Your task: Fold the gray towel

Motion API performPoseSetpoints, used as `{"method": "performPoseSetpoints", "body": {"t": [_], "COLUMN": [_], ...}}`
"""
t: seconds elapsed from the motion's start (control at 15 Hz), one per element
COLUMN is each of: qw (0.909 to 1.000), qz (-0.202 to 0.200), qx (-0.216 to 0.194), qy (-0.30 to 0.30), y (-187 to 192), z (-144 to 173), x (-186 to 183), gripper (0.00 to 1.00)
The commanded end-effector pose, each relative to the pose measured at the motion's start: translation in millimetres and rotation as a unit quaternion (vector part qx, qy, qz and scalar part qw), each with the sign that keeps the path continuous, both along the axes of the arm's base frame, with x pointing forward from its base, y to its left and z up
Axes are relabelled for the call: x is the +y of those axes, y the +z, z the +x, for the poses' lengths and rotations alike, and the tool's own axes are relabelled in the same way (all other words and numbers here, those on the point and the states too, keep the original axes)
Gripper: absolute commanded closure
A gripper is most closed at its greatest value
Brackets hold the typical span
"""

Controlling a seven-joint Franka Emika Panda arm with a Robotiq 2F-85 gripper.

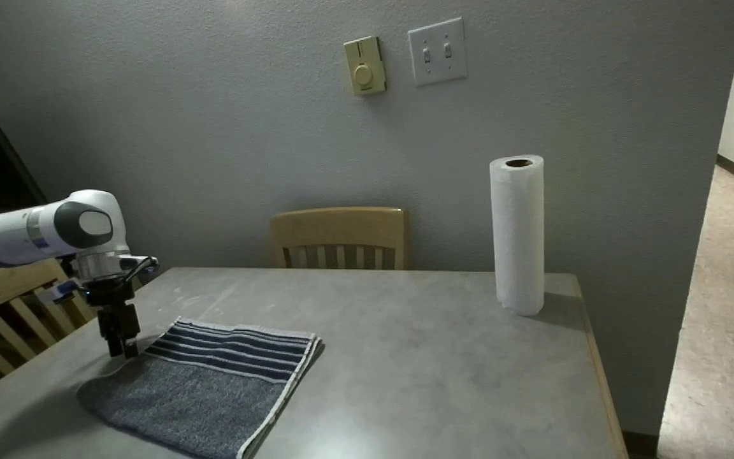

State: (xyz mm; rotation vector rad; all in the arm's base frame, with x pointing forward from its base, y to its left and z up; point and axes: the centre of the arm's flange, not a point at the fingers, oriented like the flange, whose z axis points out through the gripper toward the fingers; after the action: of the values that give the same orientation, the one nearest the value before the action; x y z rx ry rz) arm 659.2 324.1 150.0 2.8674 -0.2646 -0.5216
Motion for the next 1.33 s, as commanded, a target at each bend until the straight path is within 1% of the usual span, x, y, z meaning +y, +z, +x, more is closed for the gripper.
{"method": "performPoseSetpoints", "body": {"t": [0.0,0.27,0.53,0.73,1.13,1.2,1.27], "qw": [0.9998,0.9987,0.9970,0.9959,0.9947,0.9946,0.9945], "qz": [-0.012,-0.042,-0.061,-0.071,-0.087,-0.089,-0.090], "qx": [-0.007,-0.011,-0.023,-0.032,-0.029,-0.029,-0.029], "qy": [0.018,0.029,0.042,0.047,0.046,0.044,0.044], "y": [-1.8,-8.5,-16.0,-18.3,-16.2,-15.6,-15.7], "z": [16.5,19.3,24.6,28.5,27.2,26.5,26.1], "x": [4.4,5.1,6.9,10.5,10.4,9.9,9.1], "gripper": [0.00,0.00,0.00,0.00,0.00,0.01,0.05]}}
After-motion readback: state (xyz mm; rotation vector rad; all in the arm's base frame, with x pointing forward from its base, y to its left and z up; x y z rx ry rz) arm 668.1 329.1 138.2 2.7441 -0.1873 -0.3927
